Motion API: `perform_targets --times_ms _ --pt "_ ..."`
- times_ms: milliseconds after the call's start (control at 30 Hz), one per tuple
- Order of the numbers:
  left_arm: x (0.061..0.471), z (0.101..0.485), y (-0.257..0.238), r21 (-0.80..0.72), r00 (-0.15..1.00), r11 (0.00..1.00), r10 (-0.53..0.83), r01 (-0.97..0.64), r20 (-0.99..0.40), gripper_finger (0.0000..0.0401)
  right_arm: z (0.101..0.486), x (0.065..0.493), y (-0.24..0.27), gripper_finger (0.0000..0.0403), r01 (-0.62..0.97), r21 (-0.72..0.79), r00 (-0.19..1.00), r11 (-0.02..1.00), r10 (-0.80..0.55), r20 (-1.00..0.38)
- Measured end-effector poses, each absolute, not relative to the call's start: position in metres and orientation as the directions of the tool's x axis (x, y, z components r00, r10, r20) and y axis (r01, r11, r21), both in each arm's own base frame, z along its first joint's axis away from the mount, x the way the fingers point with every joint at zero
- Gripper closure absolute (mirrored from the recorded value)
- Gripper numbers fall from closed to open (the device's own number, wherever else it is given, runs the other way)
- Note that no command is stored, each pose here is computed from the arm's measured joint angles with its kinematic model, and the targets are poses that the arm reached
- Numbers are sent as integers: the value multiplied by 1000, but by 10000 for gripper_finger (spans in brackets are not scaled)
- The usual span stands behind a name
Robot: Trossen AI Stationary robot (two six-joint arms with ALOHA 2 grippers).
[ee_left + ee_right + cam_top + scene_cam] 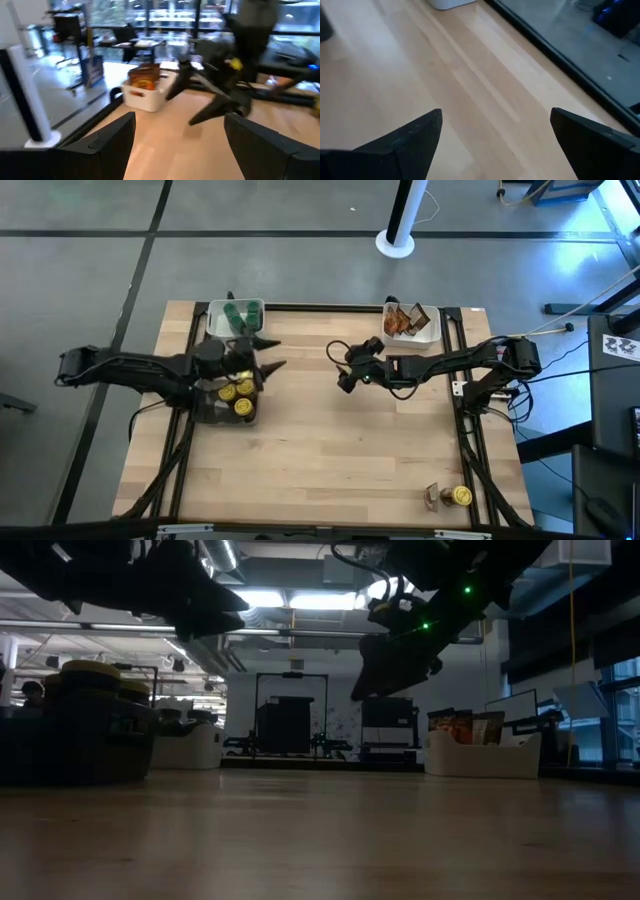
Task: Sort spices by type
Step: Put the orange seasoning pack into the top right white bin
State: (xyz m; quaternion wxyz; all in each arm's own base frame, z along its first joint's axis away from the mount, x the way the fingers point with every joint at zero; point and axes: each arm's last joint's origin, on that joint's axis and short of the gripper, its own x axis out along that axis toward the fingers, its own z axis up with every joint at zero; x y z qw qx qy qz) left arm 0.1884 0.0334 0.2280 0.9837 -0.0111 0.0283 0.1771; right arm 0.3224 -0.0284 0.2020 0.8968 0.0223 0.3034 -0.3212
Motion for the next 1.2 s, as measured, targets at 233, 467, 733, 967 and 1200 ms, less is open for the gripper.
perform_targets --times_ms 233,467,733,967,1200 --pt "192 231 18 7 962 962 272 -272 -22 113 206 327 -26 32 553 -57 679 831 -489 -548" --pt "188 237 5 8 978 978 207 -207 16 113 234 336 9 32 343 46 764 938 -250 -594" --pt "180 247 -7 -23 988 990 137 -136 73 113 290 325 87 32 181 -20 700 983 -143 -699" --pt "178 251 -17 -42 991 996 83 -79 109 113 313 293 133 32 196 69 589 978 -61 -806" --pt "177 253 -22 -55 990 997 54 -47 129 113 306 257 165 32 366 246 357 897 109 -928"
